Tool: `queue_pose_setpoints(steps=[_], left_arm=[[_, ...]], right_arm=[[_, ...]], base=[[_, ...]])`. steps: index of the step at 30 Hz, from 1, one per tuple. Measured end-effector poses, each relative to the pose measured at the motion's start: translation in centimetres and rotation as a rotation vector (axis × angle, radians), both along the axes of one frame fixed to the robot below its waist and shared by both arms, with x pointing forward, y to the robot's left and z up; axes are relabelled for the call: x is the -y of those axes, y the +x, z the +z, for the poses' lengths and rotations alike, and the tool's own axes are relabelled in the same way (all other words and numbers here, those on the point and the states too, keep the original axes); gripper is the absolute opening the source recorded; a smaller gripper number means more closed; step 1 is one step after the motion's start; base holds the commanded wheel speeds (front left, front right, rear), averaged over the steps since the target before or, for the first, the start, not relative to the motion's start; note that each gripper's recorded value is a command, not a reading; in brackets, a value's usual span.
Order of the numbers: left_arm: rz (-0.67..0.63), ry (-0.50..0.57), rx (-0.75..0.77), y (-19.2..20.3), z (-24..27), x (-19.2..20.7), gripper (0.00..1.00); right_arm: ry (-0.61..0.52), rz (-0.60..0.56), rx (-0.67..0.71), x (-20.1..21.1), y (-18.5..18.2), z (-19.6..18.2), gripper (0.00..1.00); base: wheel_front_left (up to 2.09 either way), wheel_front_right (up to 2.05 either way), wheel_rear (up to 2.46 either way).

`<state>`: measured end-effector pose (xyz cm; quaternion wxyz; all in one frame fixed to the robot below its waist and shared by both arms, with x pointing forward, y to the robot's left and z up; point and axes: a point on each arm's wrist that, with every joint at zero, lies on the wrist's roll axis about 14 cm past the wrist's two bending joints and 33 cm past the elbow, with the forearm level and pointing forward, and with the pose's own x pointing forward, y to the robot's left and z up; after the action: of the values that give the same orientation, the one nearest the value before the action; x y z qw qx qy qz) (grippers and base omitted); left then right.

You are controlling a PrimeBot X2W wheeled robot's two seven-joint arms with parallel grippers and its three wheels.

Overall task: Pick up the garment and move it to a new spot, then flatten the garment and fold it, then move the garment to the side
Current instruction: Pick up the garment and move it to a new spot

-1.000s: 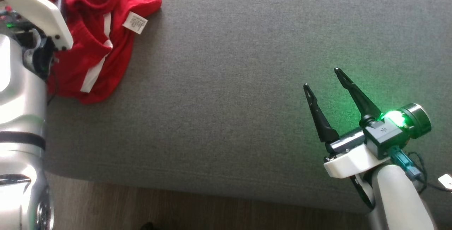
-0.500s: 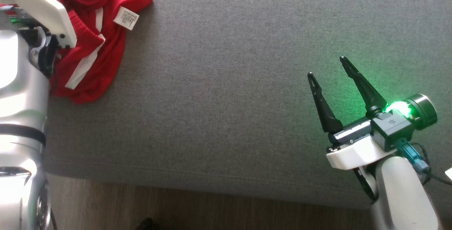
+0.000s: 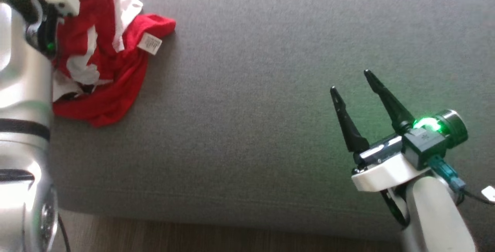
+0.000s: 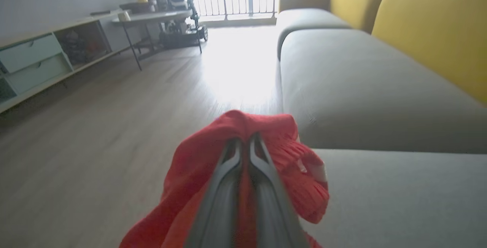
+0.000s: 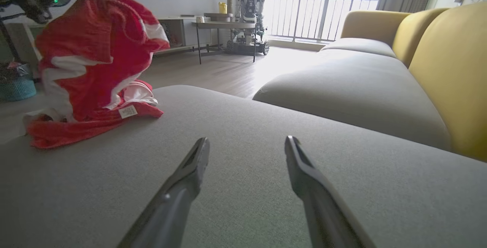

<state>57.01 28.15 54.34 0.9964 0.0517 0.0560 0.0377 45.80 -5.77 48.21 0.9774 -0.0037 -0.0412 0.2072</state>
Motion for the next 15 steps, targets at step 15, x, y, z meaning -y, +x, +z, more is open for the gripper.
queue_pose_setpoints(steps=[15], left_arm=[[-0.458, -0.217, 0.371, -0.2, 16.1, 17.8, 0.00]], right_arm=[[0.044, -0.132, 0.089, 5.1, -4.1, 5.3, 1.00]], base=[[0.00, 0.00, 0.00]])
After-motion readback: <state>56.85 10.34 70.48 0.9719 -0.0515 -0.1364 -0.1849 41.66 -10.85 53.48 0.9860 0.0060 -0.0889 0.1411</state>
